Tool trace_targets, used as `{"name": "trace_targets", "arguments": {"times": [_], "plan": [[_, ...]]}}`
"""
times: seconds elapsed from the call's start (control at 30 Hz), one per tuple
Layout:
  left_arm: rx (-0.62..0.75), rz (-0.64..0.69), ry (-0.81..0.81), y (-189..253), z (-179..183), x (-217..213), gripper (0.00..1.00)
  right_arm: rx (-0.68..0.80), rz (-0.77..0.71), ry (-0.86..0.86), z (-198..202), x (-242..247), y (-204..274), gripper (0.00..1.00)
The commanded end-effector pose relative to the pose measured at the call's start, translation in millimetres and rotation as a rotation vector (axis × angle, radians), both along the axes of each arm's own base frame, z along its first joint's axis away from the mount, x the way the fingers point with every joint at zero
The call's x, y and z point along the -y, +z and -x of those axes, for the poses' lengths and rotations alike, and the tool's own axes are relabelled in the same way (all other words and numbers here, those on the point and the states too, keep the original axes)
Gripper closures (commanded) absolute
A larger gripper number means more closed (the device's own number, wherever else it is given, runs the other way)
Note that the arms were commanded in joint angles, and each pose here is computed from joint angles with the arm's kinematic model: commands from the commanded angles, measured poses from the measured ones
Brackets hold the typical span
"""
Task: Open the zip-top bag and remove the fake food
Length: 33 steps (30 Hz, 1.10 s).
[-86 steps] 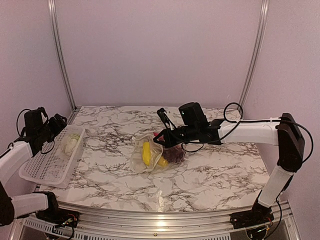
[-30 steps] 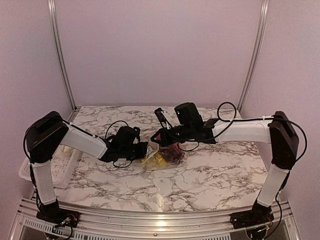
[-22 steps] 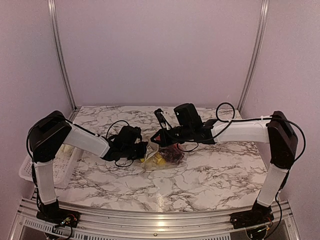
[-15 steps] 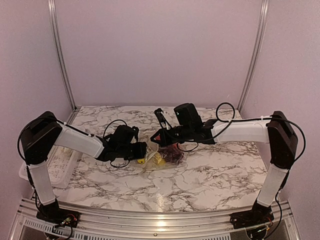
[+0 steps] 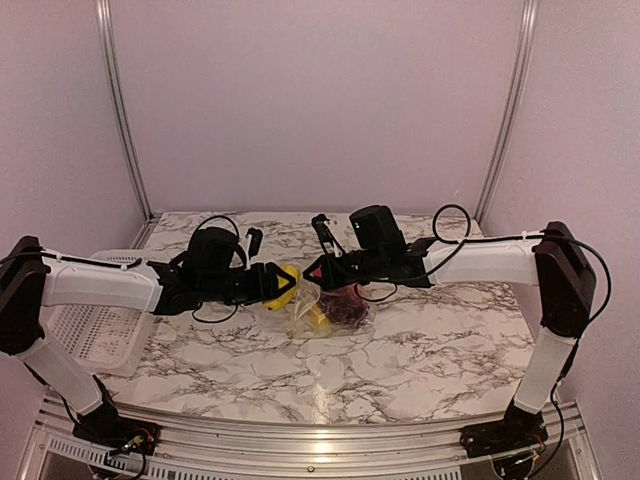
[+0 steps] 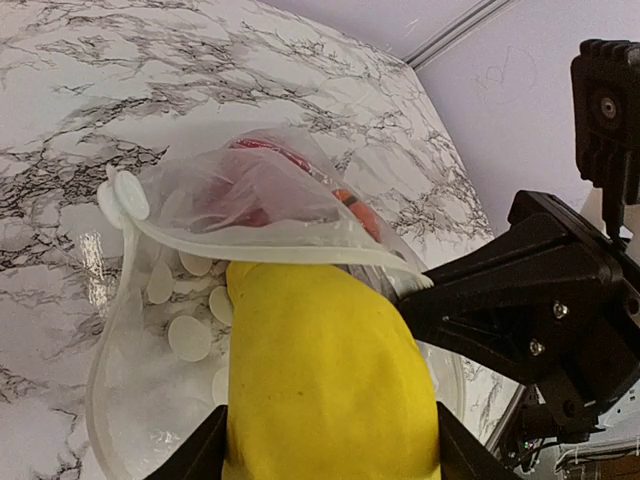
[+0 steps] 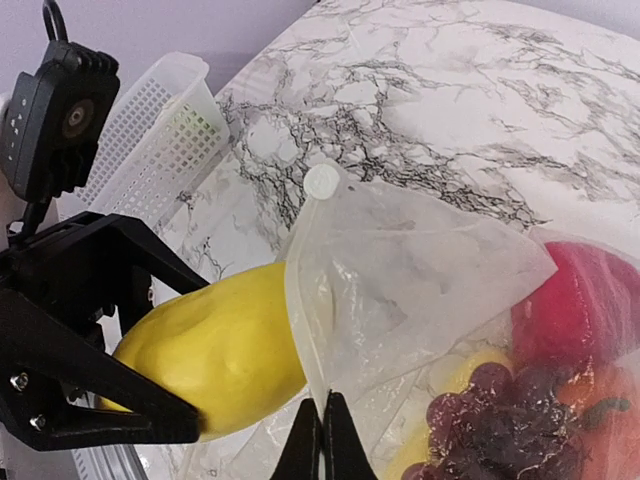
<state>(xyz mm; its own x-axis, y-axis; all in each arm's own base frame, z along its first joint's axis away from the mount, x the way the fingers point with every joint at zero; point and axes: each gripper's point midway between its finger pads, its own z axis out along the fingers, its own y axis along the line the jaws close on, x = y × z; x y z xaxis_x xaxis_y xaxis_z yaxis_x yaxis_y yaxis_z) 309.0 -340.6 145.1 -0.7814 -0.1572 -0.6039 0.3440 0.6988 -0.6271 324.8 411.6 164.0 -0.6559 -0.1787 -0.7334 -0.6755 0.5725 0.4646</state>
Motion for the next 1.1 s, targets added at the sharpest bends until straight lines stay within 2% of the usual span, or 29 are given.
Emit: {"name": "trace_targets", "arguments": {"times": [0.0, 0.13, 0.3, 0.63, 0.8, 1.07], "plan": [[-0.003, 0.033, -0.016, 17.9, 15.6, -22.3, 0.5, 0.019, 0.003, -0.03, -7.5, 7.0, 3.0, 1.0], [0.005, 0.053, 0.114, 29.2, 4.9, -75.8, 0.52, 0.021, 0.0, -0.028, -6.8, 9.2, 3.6, 1.0], [0.024, 0.035, 0.355, 40.4, -15.0, -167.0, 0.52, 0.015, 0.001, -0.016, -3.2, 8.9, 0.6, 1.0], [-0.079, -0.021, 0.804, 10.3, -18.6, -330.0, 0.48, 0.015, 0.0, -0.008, -2.6, 8.8, -0.8, 1.0], [-0.103, -0.106, 0.955, -3.0, -12.1, -383.6, 0.46, 0.015, 0.001, -0.005, -2.1, 8.8, -1.4, 1.0], [-0.139, -0.315, 1.062, -29.2, -6.1, -428.7, 0.41, 0.013, -0.004, 0.007, -2.5, 5.2, -1.2, 1.0]]}}
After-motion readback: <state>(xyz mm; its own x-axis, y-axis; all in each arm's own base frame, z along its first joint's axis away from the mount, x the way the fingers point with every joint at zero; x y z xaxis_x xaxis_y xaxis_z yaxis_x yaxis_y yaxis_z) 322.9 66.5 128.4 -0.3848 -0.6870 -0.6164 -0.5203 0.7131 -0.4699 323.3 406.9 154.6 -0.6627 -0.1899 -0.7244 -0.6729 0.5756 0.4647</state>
